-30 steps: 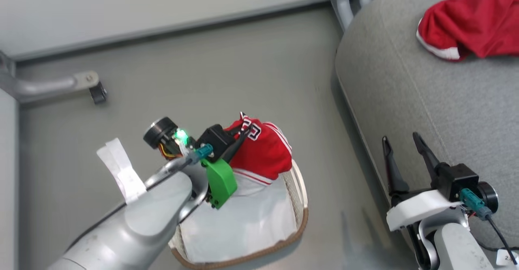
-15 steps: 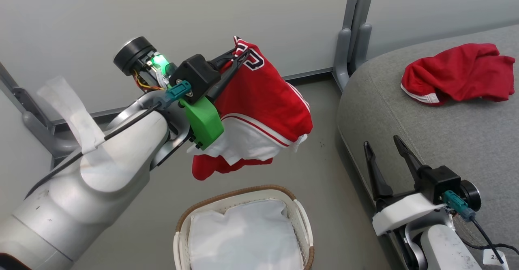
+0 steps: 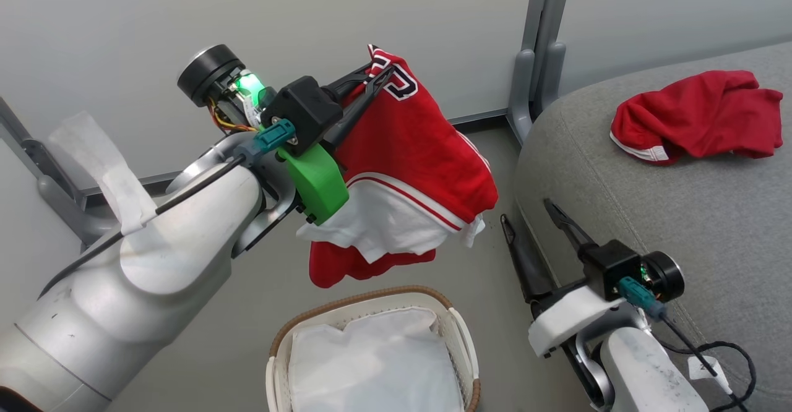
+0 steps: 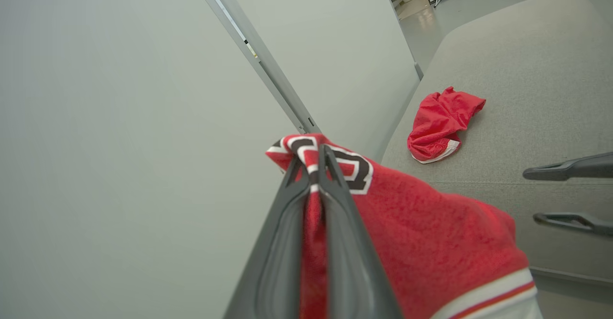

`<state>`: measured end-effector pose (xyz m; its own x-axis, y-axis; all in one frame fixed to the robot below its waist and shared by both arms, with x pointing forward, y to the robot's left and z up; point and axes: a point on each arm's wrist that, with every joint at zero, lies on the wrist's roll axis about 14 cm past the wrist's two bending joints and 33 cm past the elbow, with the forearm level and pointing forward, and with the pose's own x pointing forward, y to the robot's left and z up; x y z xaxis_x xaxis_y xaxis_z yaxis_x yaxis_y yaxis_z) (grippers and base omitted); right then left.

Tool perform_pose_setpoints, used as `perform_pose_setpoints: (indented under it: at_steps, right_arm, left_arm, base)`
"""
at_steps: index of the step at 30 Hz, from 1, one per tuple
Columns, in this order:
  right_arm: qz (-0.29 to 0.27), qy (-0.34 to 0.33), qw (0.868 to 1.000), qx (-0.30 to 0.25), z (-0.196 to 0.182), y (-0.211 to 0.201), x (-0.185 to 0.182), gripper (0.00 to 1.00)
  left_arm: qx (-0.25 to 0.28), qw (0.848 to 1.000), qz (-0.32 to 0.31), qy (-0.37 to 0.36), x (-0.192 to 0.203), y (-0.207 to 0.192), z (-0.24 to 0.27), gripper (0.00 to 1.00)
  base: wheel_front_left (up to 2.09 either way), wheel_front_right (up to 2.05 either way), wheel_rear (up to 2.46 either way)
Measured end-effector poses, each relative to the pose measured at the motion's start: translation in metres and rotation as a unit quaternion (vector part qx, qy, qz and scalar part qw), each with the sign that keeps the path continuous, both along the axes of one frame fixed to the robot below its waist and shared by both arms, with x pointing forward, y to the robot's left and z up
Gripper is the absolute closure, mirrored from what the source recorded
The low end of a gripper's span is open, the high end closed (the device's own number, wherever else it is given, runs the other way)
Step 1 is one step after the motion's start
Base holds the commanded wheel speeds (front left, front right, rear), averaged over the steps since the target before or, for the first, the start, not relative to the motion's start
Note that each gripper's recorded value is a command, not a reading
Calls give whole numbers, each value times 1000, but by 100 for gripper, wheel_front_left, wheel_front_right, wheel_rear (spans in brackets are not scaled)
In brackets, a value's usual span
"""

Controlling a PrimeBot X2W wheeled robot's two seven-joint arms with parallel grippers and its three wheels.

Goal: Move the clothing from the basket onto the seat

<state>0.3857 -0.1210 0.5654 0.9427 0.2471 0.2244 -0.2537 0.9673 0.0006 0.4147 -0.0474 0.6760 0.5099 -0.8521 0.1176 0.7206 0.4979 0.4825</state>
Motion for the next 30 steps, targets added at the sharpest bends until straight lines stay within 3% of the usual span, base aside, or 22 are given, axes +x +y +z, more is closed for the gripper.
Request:
perform_pose_setpoints:
  at_steps: [7, 17, 18, 19, 20, 22, 30]
  right_arm:
    - [31, 35, 998, -51, -21, 20, 13, 0]
    - [75, 35, 992, -100, -14, 49, 38, 0]
    - [80, 34, 991, -101, -13, 53, 39, 5]
    - [85, 32, 991, -100, -11, 56, 39, 55]
    - [89, 29, 991, -98, -9, 59, 40, 64]
    - [96, 28, 990, -96, -7, 63, 40, 100]
    - [97, 1, 993, -73, 11, 65, 37, 100]
  left_arm:
    - [-4, 1000, -12, -13, -8, -4, 9, 100]
    - [-5, 999, -22, -25, -18, -6, 16, 100]
    - [-5, 999, -21, -24, -18, -5, 16, 100]
    - [-5, 1000, -19, -23, -17, -3, 16, 100]
    - [-5, 1000, -15, -22, -16, -1, 15, 100]
    - [-6, 1000, -4, -18, -12, 5, 14, 100]
    - [0, 998, 53, 28, 10, 35, -18, 100]
  base:
    - [0, 0, 0]
    - [0, 0, 0]
    - [0, 0, 0]
    - [0, 0, 0]
    - [0, 0, 0]
    - [0, 0, 0]
    - [0, 0, 0]
